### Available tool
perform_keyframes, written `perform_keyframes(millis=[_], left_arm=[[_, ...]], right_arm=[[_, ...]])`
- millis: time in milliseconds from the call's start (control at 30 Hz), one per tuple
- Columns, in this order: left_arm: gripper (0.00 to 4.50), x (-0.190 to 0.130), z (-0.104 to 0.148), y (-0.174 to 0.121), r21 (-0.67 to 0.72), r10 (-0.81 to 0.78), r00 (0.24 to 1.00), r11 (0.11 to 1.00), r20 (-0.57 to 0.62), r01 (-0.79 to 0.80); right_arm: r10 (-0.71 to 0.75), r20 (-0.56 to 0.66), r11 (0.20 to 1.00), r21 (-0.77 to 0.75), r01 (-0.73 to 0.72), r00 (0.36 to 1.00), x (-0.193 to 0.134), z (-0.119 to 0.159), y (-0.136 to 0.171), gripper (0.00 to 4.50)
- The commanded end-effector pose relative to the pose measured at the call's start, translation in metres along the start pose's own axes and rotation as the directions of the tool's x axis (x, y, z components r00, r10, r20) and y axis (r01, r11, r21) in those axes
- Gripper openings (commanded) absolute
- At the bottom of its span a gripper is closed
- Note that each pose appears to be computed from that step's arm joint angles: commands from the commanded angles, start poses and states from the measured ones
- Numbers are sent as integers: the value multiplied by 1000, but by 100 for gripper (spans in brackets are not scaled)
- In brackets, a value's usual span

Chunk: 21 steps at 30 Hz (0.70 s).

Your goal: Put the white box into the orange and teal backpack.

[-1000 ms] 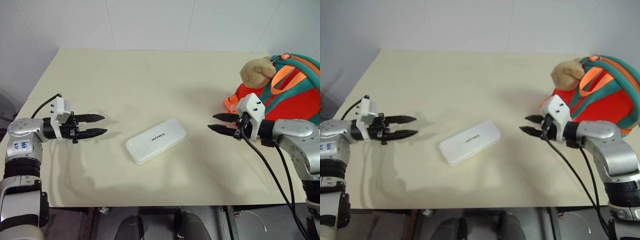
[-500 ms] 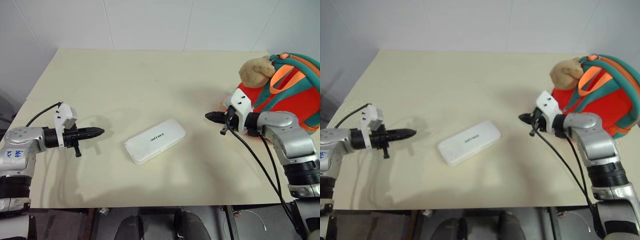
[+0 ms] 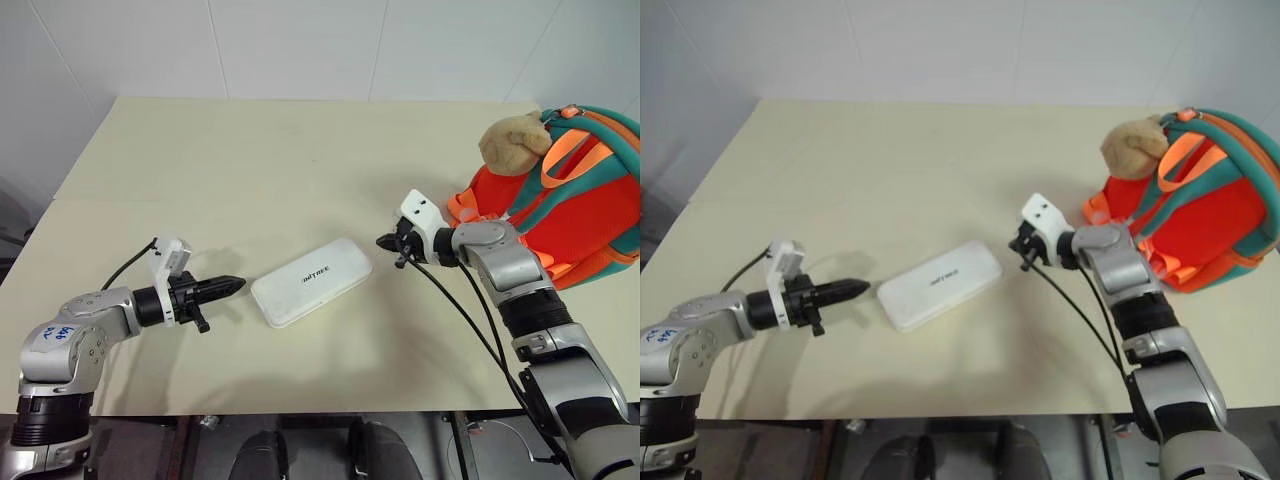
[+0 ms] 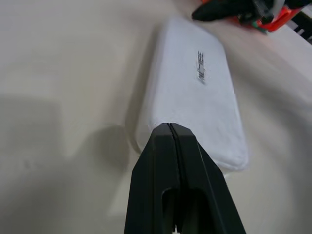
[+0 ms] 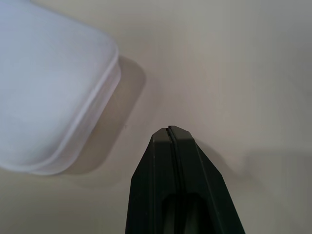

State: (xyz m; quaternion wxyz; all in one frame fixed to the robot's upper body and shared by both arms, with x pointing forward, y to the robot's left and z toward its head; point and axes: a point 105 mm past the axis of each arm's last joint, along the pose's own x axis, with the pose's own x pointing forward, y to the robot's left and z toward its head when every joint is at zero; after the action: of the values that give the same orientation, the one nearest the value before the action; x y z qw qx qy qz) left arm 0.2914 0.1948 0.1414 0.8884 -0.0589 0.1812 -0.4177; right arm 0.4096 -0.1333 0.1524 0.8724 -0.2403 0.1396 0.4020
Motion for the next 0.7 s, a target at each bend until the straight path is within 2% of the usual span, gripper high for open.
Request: perform_keyframes(millis=[33,200,500,700], left_arm=[[0,-4,1,-16,-47,-17,1000,999,-5,17],[0,-14,-15,-20,-101,17,994,994,-112,-28],[0,3,-17,-24,-112,-17,993,994,-119,4],[0,17,-13,-17,-74,-10,995,997,-97,3]], right_arm=[[-4,27,999,-39,5,1000,-1,10,-2,12],[13,36,999,-35,-12,999,2,10,5,12],[35,24,999,-36,-35,999,12,6,14,12],[118,11,991,-69,-117,993,12,9,31,12]])
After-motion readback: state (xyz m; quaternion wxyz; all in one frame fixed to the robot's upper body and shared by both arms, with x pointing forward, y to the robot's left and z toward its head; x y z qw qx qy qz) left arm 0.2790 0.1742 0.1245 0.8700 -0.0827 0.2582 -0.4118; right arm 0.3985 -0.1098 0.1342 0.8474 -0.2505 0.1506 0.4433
